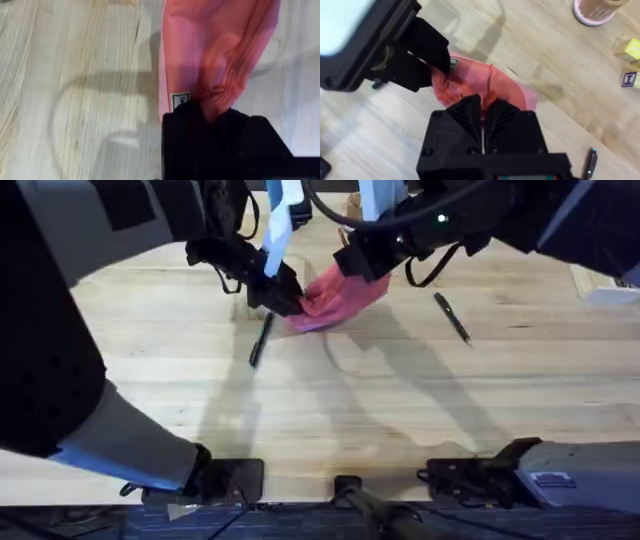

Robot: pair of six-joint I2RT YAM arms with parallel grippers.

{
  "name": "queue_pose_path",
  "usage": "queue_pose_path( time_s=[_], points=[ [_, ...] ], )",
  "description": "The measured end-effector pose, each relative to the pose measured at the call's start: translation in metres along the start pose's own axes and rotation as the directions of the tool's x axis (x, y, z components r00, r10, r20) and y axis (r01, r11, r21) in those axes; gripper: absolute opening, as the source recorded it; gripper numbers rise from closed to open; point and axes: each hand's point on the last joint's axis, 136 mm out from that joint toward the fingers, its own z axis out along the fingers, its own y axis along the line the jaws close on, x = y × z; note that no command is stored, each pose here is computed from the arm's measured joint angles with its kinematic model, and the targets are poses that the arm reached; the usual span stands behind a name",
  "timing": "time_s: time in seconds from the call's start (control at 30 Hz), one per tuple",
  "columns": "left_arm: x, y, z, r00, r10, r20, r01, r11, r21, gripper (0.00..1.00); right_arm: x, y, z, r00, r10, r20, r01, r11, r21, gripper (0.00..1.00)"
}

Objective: Unzip the bag, pick up the pens from the table one at a time and place them inside, then zip the bag closed.

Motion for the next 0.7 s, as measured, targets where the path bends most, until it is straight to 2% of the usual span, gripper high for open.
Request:
queue_pose_path(
  time_s=[0.37,0.7],
  points=[
    [0.004,0.001,-0.001,1.000,-0.008,-0.016,0.008,1.000,-0.006,0.042,-0.015,0.019,0.009,0.999,0.037,0.035,-0.033,0.995,-0.094,0.032],
    [0.009,0.001,-0.003,0.999,-0.023,-0.030,0.023,1.000,-0.005,0.042,-0.023,0.041,0.013,0.999,0.007,0.054,0.000,0.992,-0.129,0.032]
  ],
)
